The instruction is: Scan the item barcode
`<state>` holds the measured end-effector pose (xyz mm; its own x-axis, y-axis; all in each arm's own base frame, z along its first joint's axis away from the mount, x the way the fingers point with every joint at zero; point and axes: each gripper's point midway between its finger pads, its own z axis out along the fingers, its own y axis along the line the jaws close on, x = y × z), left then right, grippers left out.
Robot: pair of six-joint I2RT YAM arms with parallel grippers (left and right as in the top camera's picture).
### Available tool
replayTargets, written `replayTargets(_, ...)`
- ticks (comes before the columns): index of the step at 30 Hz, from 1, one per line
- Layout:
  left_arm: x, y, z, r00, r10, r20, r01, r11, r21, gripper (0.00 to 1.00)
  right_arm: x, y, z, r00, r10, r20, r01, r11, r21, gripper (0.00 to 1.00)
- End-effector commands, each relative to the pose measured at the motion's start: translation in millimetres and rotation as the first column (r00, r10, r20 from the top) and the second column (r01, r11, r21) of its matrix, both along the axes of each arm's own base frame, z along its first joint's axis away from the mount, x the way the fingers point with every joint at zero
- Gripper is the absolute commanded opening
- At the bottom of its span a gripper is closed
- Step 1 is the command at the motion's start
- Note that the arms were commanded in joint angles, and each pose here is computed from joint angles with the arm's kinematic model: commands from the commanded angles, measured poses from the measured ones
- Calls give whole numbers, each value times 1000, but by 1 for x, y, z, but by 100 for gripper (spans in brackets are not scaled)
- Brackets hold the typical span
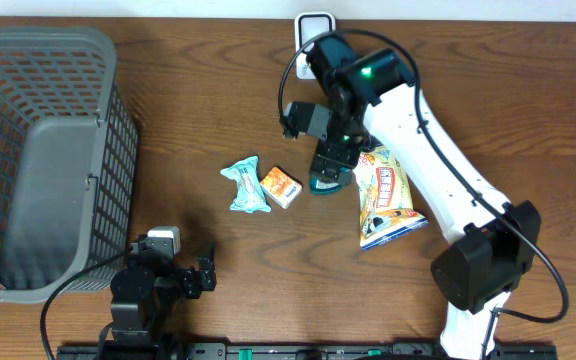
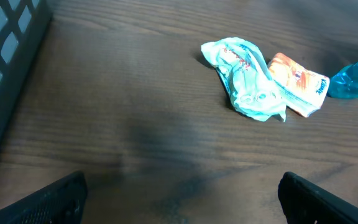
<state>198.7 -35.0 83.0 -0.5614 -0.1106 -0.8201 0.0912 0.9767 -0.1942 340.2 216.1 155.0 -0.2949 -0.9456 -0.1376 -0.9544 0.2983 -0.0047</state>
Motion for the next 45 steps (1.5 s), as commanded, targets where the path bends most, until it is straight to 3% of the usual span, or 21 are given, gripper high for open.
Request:
replayTargets(1,-1,-1,-6,1000,-3,-16,3,1000,-13,98,0,-10,-28,1000,8,-26,-9,998,-62,99)
replayTargets(19,-1,-1,-6,1000,-3,-17,3,1000,-13,98,5,-10,-75,998,-61,-22,59,996,-71,99)
replayTargets(24,-1,-1,-6,1000,-3,-16,3,1000,-13,98,9,-3,-83,996,-89,-15,88,994,-63,67)
replayTargets(27,-1,-1,-6,1000,-3,-16,3,1000,-13,98,7,-2,-85,994,-104,-23,102,992,-69,56)
replayTargets(32,-1,-1,-6,1000,-3,-16,3,1000,-13,98,9,-6,-87,987,-161,-30,158,984,-77,47)
replayTargets(38,-1,-1,-6,1000,-3,-16,3,1000,-13,98,7,-4,-86,948,-314,-44,310,948,-75,26)
replayTargets(42,-1,-1,-6,1000,-3,-17,3,1000,-13,98,-2,9,-78,934,-342,-101,340,940,-37,27)
replayTargets(45,-1,-1,-6,1000,-3,-17,3,1000,-13,98,-15,28,-63,928,-316,-196,328,944,32,21)
